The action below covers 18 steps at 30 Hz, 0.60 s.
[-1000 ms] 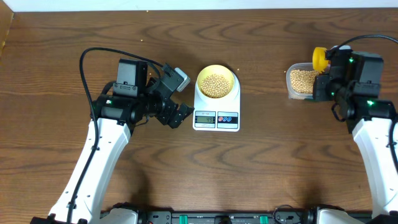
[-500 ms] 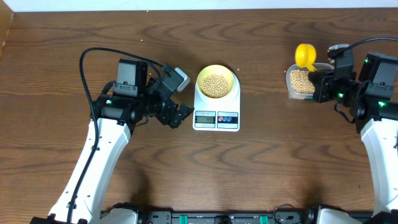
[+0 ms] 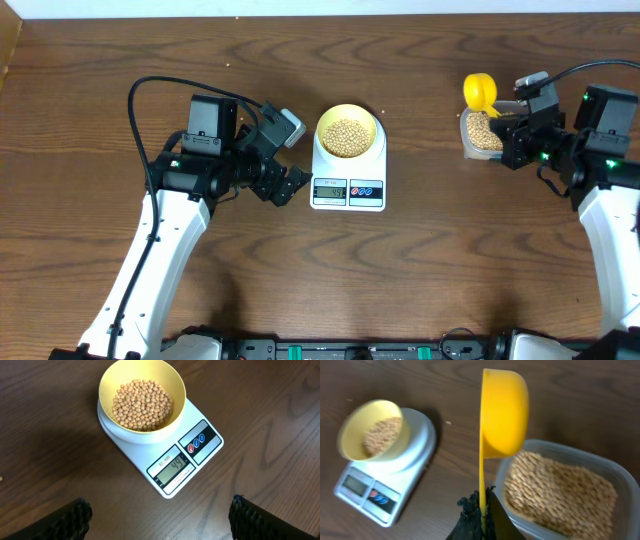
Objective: Scoop item into bowl and weigh 50g on scale
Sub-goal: 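Scoop soybeans in the tub with the right gripper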
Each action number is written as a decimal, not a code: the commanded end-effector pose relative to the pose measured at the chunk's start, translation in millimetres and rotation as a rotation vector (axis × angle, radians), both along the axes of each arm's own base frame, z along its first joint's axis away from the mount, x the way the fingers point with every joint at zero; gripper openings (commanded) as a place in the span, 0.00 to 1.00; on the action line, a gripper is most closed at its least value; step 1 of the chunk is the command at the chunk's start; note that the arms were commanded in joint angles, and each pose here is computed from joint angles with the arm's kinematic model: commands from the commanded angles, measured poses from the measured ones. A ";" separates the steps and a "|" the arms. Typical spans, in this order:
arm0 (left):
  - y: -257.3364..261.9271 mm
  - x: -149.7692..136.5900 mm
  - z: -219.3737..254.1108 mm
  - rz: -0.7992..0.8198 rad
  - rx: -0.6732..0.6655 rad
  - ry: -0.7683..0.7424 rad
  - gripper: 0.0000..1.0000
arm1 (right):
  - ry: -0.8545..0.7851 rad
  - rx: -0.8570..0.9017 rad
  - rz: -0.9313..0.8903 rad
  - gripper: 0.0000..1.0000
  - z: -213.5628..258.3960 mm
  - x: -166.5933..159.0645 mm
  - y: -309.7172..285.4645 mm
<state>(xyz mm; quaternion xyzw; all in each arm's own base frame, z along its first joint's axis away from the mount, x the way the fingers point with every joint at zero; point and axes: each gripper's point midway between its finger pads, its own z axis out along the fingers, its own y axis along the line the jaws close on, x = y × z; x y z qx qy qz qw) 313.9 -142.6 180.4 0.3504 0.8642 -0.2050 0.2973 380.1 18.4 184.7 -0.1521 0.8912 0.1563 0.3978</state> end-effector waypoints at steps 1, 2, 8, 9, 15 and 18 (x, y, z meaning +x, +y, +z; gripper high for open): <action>-1.3 0.2 7.7 -0.017 -0.007 -0.027 0.90 | 0.084 -0.158 -0.148 0.01 -24.2 -1.2 -36.8; -1.3 0.2 7.7 -0.017 -0.007 -0.027 0.90 | 0.101 -0.173 -0.161 0.01 -27.6 -3.2 -40.1; -1.4 0.2 7.7 -0.017 -0.008 -0.027 0.90 | 0.183 -0.188 -0.171 0.01 -42.8 -15.4 -42.7; -1.3 0.2 7.7 -0.017 -0.007 -0.027 0.90 | 0.188 -0.194 -0.176 0.01 -43.9 -15.8 -44.0; -1.3 0.2 7.7 -0.017 -0.007 -0.027 0.90 | 0.263 -0.237 -0.211 0.01 -65.9 -18.3 -54.8; -1.3 0.2 7.7 -0.017 -0.007 -0.027 0.90 | 0.297 -0.220 -0.231 0.01 -79.2 -14.8 -56.0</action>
